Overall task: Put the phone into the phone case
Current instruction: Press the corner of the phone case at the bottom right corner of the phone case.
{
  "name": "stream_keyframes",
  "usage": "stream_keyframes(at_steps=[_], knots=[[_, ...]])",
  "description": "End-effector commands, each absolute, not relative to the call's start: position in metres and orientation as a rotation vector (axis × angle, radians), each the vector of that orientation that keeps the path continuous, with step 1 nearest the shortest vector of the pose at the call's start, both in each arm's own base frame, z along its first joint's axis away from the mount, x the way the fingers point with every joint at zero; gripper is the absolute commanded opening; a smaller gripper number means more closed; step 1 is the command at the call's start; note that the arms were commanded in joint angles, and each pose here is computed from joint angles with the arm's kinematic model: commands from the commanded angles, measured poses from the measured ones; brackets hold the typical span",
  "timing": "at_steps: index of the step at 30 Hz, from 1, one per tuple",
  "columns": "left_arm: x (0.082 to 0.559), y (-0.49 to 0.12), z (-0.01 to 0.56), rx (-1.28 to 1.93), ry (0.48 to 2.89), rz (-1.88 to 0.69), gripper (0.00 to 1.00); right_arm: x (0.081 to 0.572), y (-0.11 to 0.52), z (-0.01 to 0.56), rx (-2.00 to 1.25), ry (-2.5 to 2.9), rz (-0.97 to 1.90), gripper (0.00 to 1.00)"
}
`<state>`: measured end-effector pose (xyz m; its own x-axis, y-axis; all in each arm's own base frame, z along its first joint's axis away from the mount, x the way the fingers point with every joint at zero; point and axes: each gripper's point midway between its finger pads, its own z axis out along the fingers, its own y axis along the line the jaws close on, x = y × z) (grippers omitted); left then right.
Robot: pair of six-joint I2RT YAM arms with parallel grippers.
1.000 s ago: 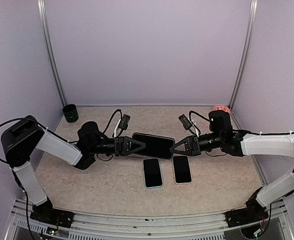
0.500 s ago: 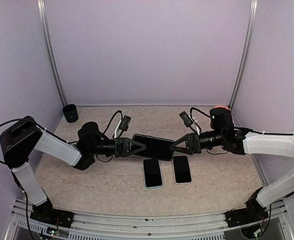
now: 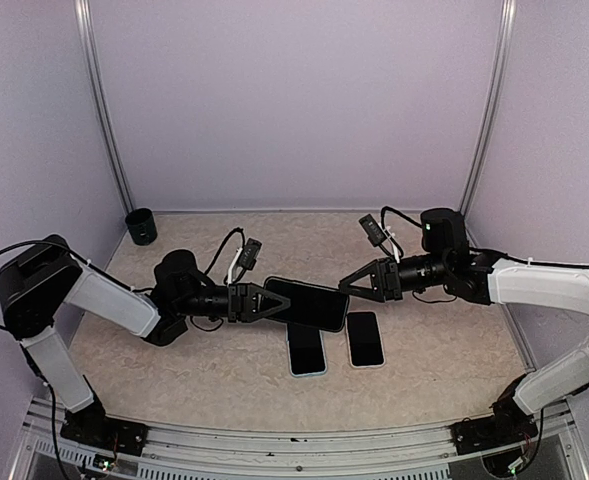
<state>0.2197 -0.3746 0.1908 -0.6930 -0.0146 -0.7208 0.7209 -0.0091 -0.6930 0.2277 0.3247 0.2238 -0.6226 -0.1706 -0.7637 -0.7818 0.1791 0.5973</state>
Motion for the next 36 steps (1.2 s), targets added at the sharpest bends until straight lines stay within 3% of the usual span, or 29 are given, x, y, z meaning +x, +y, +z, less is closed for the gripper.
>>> stream_keyframes(at_steps=[1,9,15,19,23,26,31,34,36], knots=[[0.217,-0.372,0.217,0.751,1.616,-1.743,0.00,0.227,0.326,0.225,-0.910,1.910,1.460,0.37],[0.214,-0.373,0.221,0.758,1.594,-1.759,0.00,0.232,0.323,0.210,-0.872,1.957,1.418,0.40],[0.212,-0.374,0.220,0.758,1.593,-1.768,0.00,0.230,0.325,0.200,-0.877,1.971,1.447,0.36],[0.212,-0.374,0.219,0.753,1.595,-1.767,0.00,0.227,0.326,0.199,-0.888,1.966,1.466,0.28],[0.214,-0.374,0.219,0.742,1.598,-1.762,0.00,0.228,0.325,0.199,-0.884,1.965,1.456,0.09],[0.217,-0.375,0.219,0.730,1.604,-1.757,0.00,0.229,0.324,0.197,-0.878,1.969,1.442,0.00],[0.219,-0.377,0.219,0.726,1.601,-1.754,0.00,0.229,0.324,0.196,-0.879,1.974,1.441,0.02],[0.221,-0.377,0.221,0.726,1.589,-1.752,0.00,0.229,0.323,0.200,-0.881,1.967,1.439,0.22],[0.222,-0.375,0.224,0.719,1.578,-1.745,0.00,0.227,0.322,0.204,-0.881,1.958,1.432,0.31]])
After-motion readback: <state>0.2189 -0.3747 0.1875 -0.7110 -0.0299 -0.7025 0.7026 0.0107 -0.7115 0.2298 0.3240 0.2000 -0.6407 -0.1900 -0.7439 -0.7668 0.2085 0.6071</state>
